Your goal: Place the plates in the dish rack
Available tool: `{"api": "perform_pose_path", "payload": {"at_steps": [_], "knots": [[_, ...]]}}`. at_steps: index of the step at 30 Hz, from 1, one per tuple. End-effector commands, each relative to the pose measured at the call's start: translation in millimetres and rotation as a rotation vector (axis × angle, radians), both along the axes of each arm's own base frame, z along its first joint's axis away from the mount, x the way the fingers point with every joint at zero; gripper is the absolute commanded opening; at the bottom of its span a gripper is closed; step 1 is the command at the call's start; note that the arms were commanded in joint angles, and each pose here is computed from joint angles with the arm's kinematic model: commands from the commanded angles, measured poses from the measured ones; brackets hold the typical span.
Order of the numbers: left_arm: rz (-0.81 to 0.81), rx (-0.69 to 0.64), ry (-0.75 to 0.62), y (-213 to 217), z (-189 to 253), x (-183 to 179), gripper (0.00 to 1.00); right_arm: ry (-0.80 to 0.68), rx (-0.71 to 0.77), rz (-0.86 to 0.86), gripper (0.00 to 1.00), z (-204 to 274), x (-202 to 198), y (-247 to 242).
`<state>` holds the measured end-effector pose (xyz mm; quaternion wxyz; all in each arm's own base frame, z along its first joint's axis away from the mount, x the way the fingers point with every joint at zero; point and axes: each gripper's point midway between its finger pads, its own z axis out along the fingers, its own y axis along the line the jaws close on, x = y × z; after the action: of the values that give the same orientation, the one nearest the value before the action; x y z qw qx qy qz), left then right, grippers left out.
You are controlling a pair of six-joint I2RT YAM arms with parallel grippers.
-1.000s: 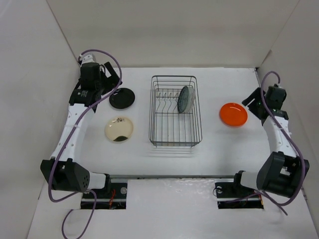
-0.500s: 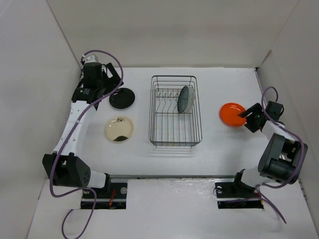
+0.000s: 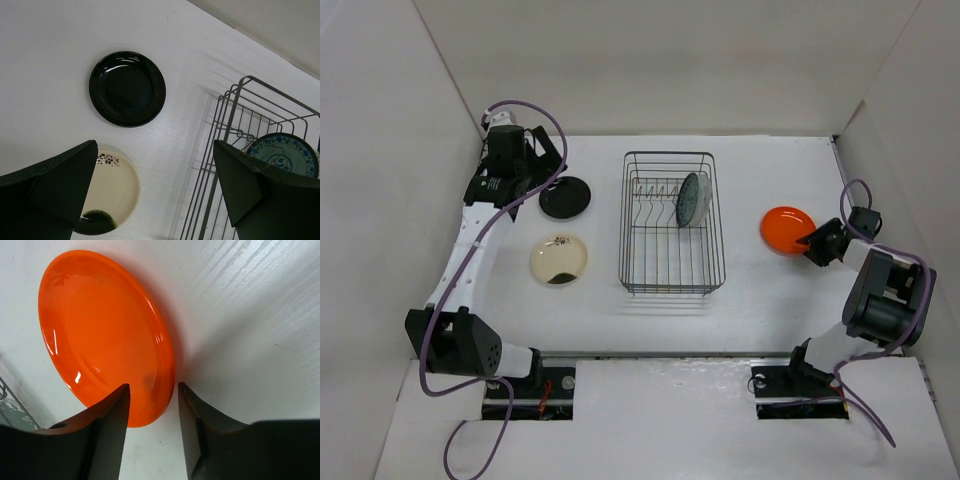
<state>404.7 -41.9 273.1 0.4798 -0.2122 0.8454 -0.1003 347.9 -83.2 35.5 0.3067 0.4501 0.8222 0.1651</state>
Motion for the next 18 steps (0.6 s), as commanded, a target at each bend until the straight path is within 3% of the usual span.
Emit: {"api": "perform_pose_path", "payload": {"at_steps": [1,3,12,15,16,18], "knots": [[0.012,0.001,-0.079,2.1,26.5,2.4,1.0,-0.063,-0.04,-0.015,0.47,14.3,18.6,-12.0],[0.012,0.001,-0.079,2.1,26.5,2.4,1.0,-0.056,-0.037,-0.015,0.36,13.6,19.6,-12.5],[0.06,0.024,-0.072,13.8,24.8,1.8,1.0,0.04,-0.058,-0.06,0.19,10.5,14.7,-23.9],[0.06,0.024,-0.072,13.8,24.8,1.8,1.0,0.032,-0.062,-0.061,0.09,13.7,17.4,-25.2],[0.06,0.024,-0.072,13.8,24.8,1.8,1.0,0.032,-0.062,-0.061,0.01,13.7,17.4,-25.2],[0.06,0.024,-0.072,13.8,24.8,1.8,1.0,0.049,-0.054,-0.06,0.0,9.3,15.1,-24.1]]}}
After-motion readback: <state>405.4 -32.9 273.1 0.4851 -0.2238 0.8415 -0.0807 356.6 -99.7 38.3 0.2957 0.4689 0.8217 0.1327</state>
